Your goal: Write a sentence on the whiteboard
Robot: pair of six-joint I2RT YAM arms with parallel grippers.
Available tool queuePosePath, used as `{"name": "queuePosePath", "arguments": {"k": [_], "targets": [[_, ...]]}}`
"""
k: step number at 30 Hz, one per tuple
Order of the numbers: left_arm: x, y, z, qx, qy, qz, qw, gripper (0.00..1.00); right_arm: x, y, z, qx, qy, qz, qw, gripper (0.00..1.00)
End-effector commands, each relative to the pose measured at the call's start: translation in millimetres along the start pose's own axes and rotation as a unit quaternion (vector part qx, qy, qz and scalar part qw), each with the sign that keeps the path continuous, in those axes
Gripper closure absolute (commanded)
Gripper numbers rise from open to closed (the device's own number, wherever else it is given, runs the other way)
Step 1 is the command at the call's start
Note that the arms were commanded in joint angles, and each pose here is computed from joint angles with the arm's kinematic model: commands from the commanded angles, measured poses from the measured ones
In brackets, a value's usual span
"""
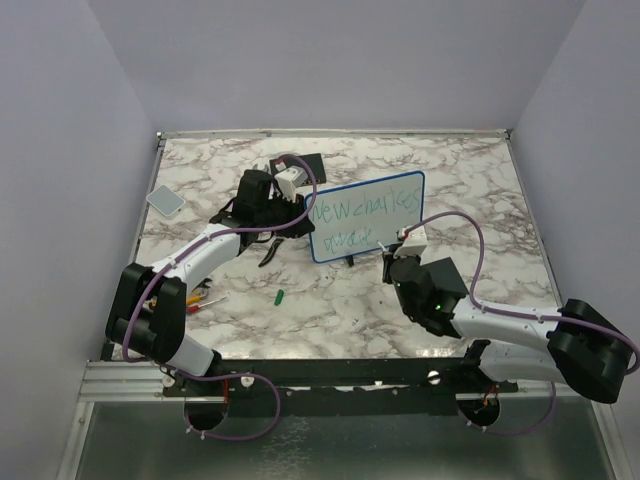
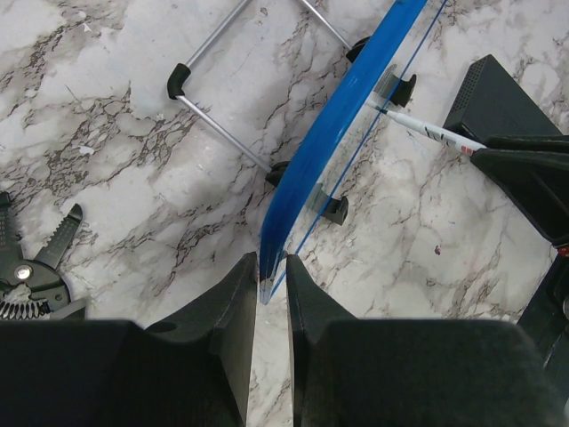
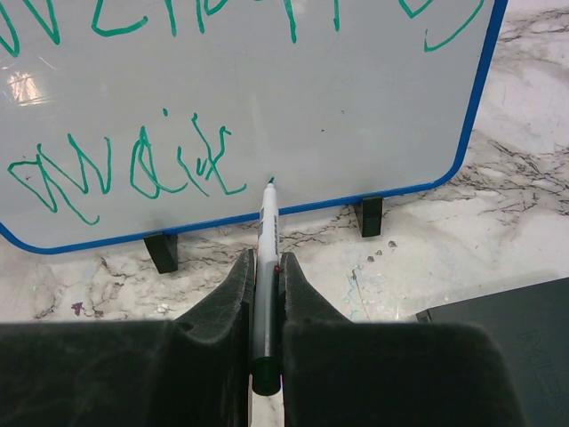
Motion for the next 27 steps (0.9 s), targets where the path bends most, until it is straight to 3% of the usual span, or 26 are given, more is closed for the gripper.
{"name": "queuePosePath", "arguments": {"k": [1,13,22,27], "targets": [[11,-6,6,-0.001,-0.016,-0.011,1.0,0.8,1,-4,0,-0.004,-0.006,-0.015,1.0,0.99],[10,-6,5,-0.001,-0.014,-0.01,1.0,0.77,25,-27,31,-0.011,-0.016,-0.036,0.999,0.99],[8,-4,9,0.011,-0.017,-0.011,1.0,0.42,28,-23,31,-0.004,-0.019,-0.043,0.999,0.99],[9,-4,12,0.016,-0.018,-0.012,1.0,0.31,33,-16,30,0.012,-0.023,-0.048,0.999,0.99]]}}
Point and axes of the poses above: each gripper's point midway between its finger pads, its own z axis back along the fingers, its own y axis along the line the jaws close on, x = y × z, the point moved 1 cm from there along z, back along the fingers, and after that the axes turned 5 degrees about -z, right-handed, at the moved point
